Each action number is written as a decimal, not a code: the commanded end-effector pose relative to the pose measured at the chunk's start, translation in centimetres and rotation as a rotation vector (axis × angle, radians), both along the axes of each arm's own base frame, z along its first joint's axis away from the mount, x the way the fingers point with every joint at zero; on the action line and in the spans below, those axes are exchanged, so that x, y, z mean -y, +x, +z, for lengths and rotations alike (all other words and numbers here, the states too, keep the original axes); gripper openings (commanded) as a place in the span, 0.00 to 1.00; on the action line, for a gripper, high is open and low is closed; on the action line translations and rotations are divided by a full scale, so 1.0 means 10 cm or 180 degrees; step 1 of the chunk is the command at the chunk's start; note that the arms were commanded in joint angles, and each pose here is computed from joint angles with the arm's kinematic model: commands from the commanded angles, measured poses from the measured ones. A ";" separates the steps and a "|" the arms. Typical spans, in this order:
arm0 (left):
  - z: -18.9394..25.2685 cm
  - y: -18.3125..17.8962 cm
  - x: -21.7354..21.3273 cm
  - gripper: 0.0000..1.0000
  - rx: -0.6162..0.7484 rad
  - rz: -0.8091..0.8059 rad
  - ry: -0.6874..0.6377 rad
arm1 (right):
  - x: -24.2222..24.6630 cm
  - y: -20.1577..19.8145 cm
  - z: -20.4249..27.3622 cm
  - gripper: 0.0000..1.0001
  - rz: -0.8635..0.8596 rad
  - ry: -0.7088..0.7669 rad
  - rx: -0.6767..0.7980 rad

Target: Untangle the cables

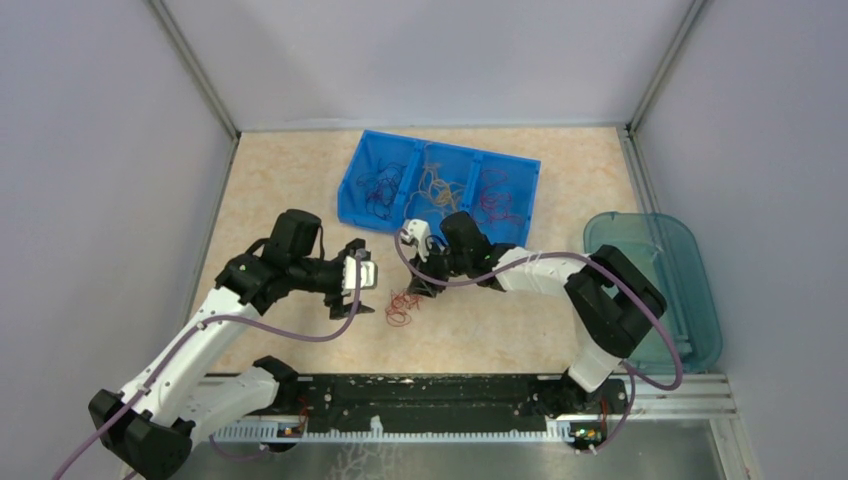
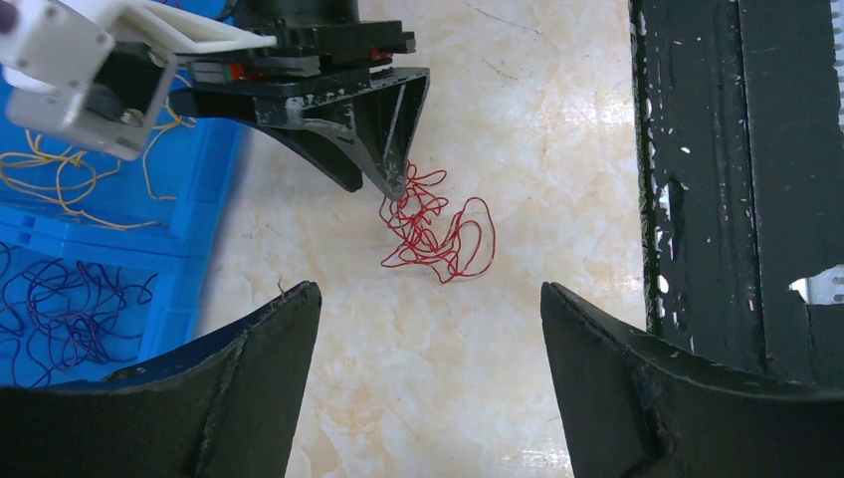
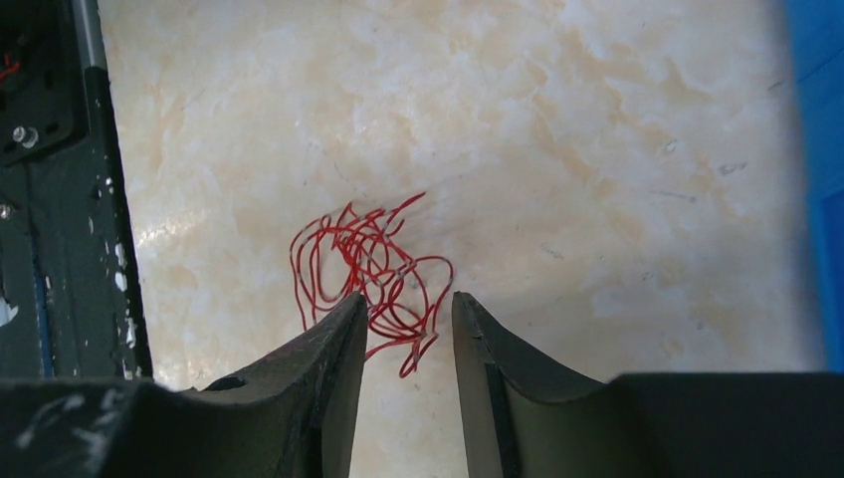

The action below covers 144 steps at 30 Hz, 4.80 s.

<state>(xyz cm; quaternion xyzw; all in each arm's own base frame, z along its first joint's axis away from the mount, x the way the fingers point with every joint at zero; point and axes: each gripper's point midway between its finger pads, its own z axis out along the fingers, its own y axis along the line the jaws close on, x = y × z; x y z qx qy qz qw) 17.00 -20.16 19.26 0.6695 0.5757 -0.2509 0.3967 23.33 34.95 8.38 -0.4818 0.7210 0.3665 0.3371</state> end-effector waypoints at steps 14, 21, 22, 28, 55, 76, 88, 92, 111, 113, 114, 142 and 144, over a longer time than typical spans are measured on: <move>0.11 -0.04 0.01 0.87 0.0078 -0.0052 -0.0089 | -0.24 0.13 0.51 0.00 0.0133 0.0601 0.0369; 0.26 0.05 0.07 0.86 0.0153 0.0108 -0.0303 | -0.21 -0.25 1.08 0.00 0.0457 0.1203 0.0456; 0.33 0.07 0.09 0.85 0.0187 0.0134 -0.0360 | -0.19 -0.34 1.14 0.00 0.0551 0.1257 0.0474; 0.59 -0.08 0.14 0.74 0.0201 -0.0281 -0.0371 | -0.11 -0.89 1.38 0.00 0.1150 0.1389 0.0602; 0.60 -0.35 0.16 0.45 0.0134 -0.0589 -0.0468 | -0.38 -1.22 1.84 0.00 0.1618 0.1423 0.0809; 0.56 -0.35 0.20 0.36 -0.0069 -0.0439 -0.0575 | -0.48 -1.25 2.12 0.00 0.1548 0.1764 0.0840; 0.68 -0.24 0.20 0.10 0.0124 -0.0164 -0.0760 | -0.48 -1.21 2.11 0.00 0.1422 0.1793 0.0819; 0.64 -0.14 0.11 0.04 0.0419 -0.0050 -0.0619 | -0.45 -1.12 2.03 0.00 0.1226 0.1665 0.0872; 1.18 0.02 0.15 0.01 0.0808 0.0103 -0.0905 | 0.04 -0.55 2.57 0.64 -0.0246 0.2379 0.1248; 1.22 0.00 0.17 0.01 0.0752 0.0086 -0.0968 | -0.01 -0.58 2.67 0.65 -0.0200 0.2584 0.1142; 1.24 -0.01 0.18 0.00 0.0721 0.0084 -0.0991 | -0.05 -0.60 2.72 0.65 -0.0144 0.2686 0.1089; 1.65 -0.09 0.35 0.01 0.0069 0.0188 -0.1415 | -0.42 -0.14 2.72 0.52 -0.1442 0.2823 0.1681; 1.71 -0.10 0.36 0.01 0.0038 0.0170 -0.1451 | -0.48 -0.09 2.59 0.51 -0.1477 0.2693 0.1661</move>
